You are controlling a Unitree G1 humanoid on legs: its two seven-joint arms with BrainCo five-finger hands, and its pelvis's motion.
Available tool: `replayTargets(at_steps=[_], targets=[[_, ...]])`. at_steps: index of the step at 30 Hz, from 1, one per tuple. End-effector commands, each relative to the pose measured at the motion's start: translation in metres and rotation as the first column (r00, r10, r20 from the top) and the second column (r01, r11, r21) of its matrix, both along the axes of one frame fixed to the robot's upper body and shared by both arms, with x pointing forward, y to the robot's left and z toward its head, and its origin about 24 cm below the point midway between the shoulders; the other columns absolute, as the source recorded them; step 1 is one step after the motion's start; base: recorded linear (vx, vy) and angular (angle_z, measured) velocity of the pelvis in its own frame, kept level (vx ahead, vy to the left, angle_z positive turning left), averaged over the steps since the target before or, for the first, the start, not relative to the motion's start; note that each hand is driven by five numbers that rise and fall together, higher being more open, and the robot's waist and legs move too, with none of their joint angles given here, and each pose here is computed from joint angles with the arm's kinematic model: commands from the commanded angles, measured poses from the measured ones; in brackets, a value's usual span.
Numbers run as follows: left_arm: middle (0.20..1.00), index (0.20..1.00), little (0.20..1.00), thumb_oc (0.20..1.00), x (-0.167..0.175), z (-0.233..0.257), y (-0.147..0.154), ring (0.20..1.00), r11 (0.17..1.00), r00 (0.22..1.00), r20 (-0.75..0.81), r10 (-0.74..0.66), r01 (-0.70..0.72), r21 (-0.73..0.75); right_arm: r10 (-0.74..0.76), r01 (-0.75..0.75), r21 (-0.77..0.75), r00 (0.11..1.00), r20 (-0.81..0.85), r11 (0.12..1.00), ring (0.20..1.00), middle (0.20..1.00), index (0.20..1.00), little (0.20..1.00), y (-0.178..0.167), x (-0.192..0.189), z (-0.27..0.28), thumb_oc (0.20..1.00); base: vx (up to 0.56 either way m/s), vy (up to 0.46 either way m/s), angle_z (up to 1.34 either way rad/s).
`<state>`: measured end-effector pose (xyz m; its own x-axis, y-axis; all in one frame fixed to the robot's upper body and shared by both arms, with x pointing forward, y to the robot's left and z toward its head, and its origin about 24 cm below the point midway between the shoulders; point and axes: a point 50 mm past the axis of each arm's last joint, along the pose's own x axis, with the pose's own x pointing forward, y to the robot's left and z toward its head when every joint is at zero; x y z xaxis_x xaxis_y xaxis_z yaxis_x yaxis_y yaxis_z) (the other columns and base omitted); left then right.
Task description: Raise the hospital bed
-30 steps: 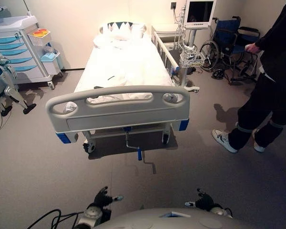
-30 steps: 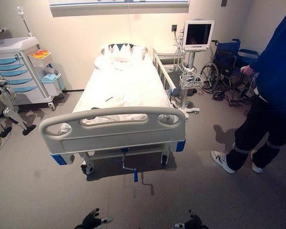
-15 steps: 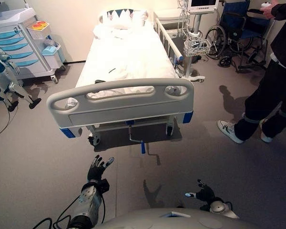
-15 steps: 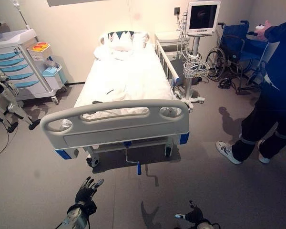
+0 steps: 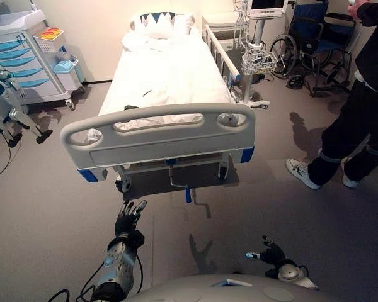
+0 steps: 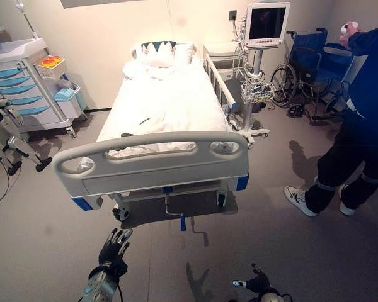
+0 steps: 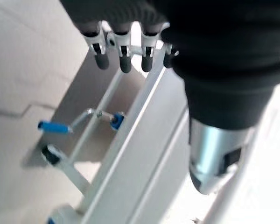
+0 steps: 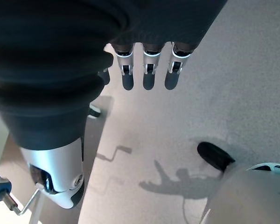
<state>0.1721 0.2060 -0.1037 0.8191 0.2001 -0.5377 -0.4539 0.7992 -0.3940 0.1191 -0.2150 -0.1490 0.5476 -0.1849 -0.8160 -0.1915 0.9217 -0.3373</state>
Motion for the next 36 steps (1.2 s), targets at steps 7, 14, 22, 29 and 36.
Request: replayTargets(at_steps=[7, 14, 22, 29, 36], targets=[[1.0, 1.0, 1.0, 1.0, 0.032, 0.023, 0.005, 1.0, 0.996, 0.982, 0.18, 0.055, -0.042, -0.074, 0.024, -0.031, 0.06, 0.993, 0.112, 0.998, 1.0, 1.0, 1.0, 1.0, 0.02, 0.031, 0.009, 1.0, 0.0, 0.0, -0.01], [1.0, 1.0, 1.0, 1.0, 0.037, 0.029, 0.0, 1.0, 0.997, 0.977, 0.21, 0.046, -0.03, -0.077, 0.036, -0.045, 0.069, 0.991, 0.126, 0.997, 1.0, 1.0, 1.0, 1.0, 0.023, 0.033, 0.01, 1.0, 0.0, -0.001, -0.01], [1.0, 1.0, 1.0, 1.0, 0.028, 0.017, -0.017, 1.0, 0.96, 0.977, 0.194, 0.086, -0.03, -0.277, 0.042, -0.046, 0.074, 0.998, 0.049, 0.996, 1.0, 1.0, 1.0, 1.0, 0.025, 0.023, 0.001, 1.0, 0.0, 0.0, 0.0], [1.0, 1.0, 1.0, 1.0, 0.027, 0.019, -0.014, 1.0, 0.97, 0.976, 0.204, 0.082, -0.031, -0.242, 0.033, -0.036, 0.07, 0.998, 0.045, 0.997, 1.0, 1.0, 1.0, 1.0, 0.025, 0.022, 0.0, 1.0, 0.0, 0.0, 0.0], [1.0, 1.0, 1.0, 1.0, 0.024, 0.012, -0.024, 1.0, 0.913, 0.965, 0.213, 0.155, -0.057, -0.404, 0.031, -0.034, 0.083, 0.999, 0.03, 0.996, 1.0, 1.0, 1.0, 1.0, 0.027, 0.021, -0.001, 1.0, 0.0, 0.0, 0.0]])
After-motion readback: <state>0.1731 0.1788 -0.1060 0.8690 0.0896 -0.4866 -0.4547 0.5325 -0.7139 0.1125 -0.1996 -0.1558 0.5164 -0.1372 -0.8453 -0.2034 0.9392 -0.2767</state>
